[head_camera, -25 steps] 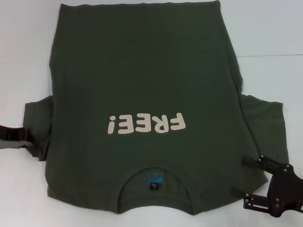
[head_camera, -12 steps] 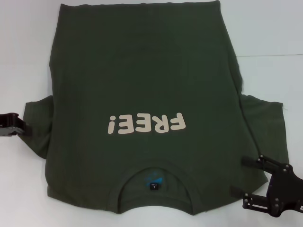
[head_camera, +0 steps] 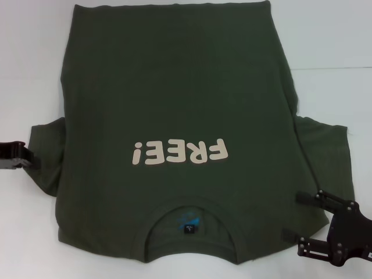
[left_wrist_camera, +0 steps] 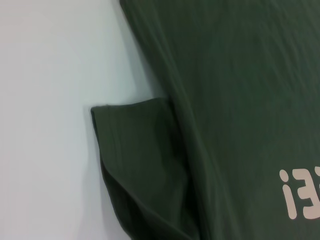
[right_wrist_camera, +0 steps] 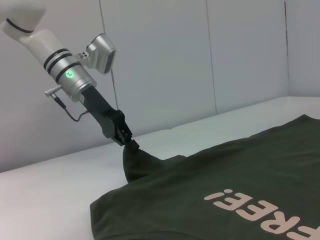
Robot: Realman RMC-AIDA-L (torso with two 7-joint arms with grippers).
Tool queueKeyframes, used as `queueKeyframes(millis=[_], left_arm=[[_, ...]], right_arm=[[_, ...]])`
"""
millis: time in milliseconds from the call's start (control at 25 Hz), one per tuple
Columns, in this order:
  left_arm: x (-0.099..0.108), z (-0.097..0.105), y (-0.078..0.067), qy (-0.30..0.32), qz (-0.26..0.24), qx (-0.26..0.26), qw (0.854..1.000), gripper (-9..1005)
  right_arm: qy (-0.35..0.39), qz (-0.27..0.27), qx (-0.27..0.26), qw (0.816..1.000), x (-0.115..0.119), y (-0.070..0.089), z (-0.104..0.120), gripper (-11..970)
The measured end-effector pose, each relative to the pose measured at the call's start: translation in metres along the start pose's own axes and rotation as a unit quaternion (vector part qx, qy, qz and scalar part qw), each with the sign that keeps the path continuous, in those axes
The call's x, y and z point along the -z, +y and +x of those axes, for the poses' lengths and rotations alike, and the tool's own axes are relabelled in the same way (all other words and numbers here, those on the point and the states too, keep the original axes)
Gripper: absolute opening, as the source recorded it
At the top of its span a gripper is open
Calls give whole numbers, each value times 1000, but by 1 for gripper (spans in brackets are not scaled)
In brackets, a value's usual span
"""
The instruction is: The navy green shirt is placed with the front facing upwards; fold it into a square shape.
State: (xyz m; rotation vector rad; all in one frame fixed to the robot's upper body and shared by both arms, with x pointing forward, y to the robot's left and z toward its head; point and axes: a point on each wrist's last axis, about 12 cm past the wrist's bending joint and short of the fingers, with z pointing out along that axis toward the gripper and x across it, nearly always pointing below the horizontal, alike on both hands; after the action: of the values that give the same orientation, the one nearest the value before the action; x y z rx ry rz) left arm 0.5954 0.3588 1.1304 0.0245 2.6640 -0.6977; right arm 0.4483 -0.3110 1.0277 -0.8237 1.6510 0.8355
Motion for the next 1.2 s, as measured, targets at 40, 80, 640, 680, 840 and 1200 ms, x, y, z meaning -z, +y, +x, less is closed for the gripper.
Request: queueKeyframes(millis=[40,80,640,680,840,1200], left_arm=[[0,0,0,1,0,-1,1000,59],[0,0,0,2,1,-1,1000,60],[-9,3,-4,20,-9,-24,999,73],[-11,3,-5,22,-12,-27,999,83],[-13,3,-6,24,-16,-32,999,120],[-18,5,-6,32,-34,-41,998,372]], right_arm=[[0,0,0,1000,0,0,0,884],[0,0,0,1000,0,0,0,884],[-3,-4,2,1000,-1,0,-2,885],[-3,-4,2,1000,-1,0,-2,885],[-5,-7,2,1000,-2,0,-2,885],[-5,-7,2,1000,-2,0,-2,883]])
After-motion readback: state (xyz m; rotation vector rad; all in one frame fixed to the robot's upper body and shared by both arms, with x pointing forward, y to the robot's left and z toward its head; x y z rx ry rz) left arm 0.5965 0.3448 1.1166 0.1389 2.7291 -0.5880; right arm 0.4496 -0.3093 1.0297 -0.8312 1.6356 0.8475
